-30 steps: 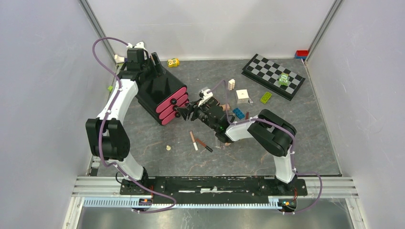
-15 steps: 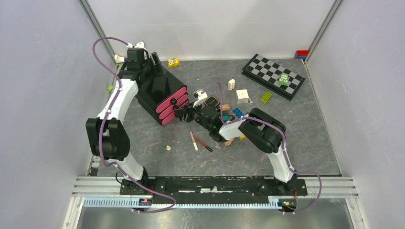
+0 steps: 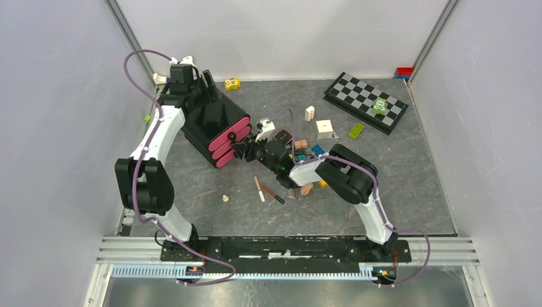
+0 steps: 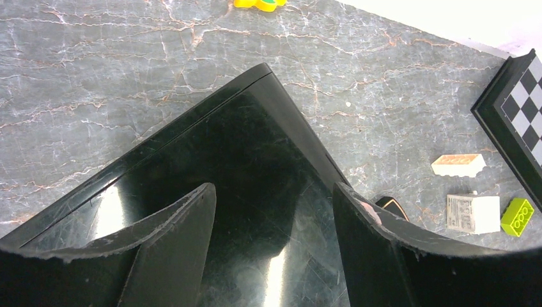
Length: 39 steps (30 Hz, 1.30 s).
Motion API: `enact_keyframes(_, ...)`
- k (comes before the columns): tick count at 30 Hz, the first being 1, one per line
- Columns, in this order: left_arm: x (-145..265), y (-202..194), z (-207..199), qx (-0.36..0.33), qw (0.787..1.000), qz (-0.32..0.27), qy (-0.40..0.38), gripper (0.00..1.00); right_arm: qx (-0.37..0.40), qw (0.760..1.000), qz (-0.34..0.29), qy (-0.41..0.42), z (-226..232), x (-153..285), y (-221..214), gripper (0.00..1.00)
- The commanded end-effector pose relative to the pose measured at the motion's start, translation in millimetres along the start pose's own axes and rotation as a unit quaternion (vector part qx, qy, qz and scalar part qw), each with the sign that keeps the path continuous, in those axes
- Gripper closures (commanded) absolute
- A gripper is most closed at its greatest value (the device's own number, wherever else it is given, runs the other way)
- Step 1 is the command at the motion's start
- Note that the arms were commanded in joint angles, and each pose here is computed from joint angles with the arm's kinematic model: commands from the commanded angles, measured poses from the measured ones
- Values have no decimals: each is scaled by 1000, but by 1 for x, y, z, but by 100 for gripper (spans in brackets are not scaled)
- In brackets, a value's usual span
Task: Organize the makeup
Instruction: Open the drawer in the storage box.
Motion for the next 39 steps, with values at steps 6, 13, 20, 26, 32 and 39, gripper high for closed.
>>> enact_keyframes(6, -14, -71, 13, -1, 985, 171, 21, 25, -13, 999, -19, 24, 13, -3, 8, 73)
enact_keyframes(13, -15, -72, 14, -1, 985, 174, 24, 26, -13, 999, -28, 22, 11, 24, 11, 76)
enact_keyframes(20, -17, -72, 14, -1, 984, 176, 23, 26, 0, 999, -26, 18, 10, 55, 11, 77)
enact_keyframes(26, -17, -74, 13, -1, 984, 178, 21, 26, 8, 1000, -19, 17, 14, 73, 4, 77)
enact_keyframes(32, -17, -74, 13, 0, 984, 179, 21, 26, 15, 1000, -16, 12, 15, 85, -1, 77)
enact_keyframes(39, -18, -74, 13, 0, 984, 179, 20, 26, 16, 1000, -15, 5, 12, 87, -4, 75)
Point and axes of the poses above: each gripper's point midway between its finger pads, its own x axis back along the fingers, its own z axis along the line the jaws close on, y = z × x, the point moved 8 cm from there along x, back along the fingers, and after that the axes turned 10 degrees about -x, right-handed, at the moved point
